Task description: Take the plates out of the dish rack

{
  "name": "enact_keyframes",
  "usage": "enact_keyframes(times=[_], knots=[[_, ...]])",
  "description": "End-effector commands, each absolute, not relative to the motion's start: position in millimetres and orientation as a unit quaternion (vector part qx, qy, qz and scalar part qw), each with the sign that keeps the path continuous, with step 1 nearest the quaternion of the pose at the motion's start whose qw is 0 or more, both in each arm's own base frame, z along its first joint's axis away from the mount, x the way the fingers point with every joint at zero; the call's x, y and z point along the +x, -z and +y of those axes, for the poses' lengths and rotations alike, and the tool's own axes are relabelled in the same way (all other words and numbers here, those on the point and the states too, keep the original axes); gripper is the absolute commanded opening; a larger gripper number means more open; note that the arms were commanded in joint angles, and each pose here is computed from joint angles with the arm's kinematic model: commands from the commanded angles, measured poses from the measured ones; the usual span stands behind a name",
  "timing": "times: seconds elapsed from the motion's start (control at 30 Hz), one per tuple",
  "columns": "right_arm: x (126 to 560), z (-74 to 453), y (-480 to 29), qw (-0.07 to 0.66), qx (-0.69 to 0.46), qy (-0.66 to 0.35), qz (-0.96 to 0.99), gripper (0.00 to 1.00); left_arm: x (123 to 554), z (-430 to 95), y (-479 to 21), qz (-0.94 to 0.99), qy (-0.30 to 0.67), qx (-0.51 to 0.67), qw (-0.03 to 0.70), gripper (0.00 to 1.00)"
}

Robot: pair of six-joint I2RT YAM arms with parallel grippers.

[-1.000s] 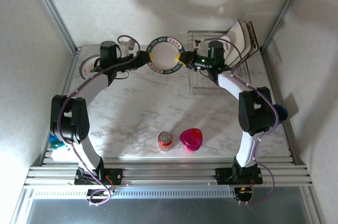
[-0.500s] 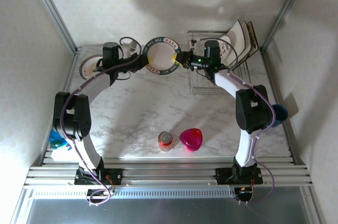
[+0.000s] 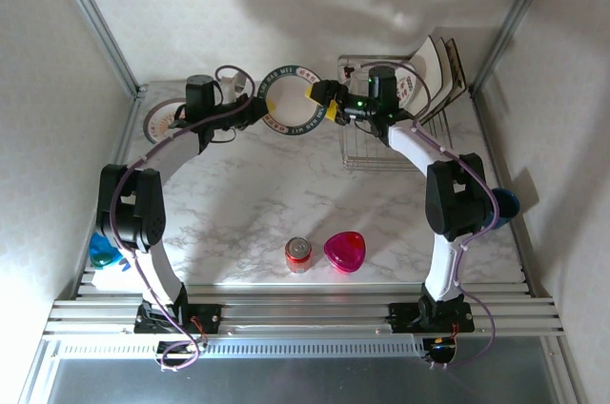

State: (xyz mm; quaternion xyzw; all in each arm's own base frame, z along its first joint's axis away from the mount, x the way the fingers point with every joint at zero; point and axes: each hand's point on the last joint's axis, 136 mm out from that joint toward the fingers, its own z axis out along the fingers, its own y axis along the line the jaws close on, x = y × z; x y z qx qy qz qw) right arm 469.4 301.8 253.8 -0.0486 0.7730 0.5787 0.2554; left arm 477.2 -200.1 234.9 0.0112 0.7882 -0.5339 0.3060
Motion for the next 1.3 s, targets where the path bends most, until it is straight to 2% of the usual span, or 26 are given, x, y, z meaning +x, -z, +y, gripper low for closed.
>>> enact_keyframes(times=[0.0, 0.17, 0.33, 0.47, 0.6, 0.87, 1.27], knots=[[472, 290, -262, 0.274, -0.055, -0.542, 0.793, 0.99, 483, -197, -256, 0.771, 0.537, 0.034, 0.342, 0.0], [478, 251, -268, 0.307, -0.051, -0.45, 0.837, 0.99, 485, -188, -258, 0.768, 0.536, 0.023, 0.351, 0.0], [483, 190, -275, 0.33, -0.036, -0.322, 0.887, 0.99, 493, -161, -260, 0.763, 0.523, -0.027, 0.379, 0.0], [483, 129, -263, 0.327, -0.032, -0.142, 0.934, 0.99, 499, -124, -266, 0.743, 0.514, -0.092, 0.418, 0.0], [482, 75, -247, 0.287, -0.029, 0.004, 0.958, 0.99, 499, -92, -268, 0.735, 0.485, -0.147, 0.451, 0.0], [481, 36, -229, 0.228, -0.036, 0.084, 0.969, 0.99, 479, -7, -256, 0.674, 0.448, -0.301, 0.504, 0.0], [485, 42, -229, 0.233, -0.044, 0.064, 0.969, 0.99, 460, 51, -217, 0.642, 0.393, -0.415, 0.511, 0.0]])
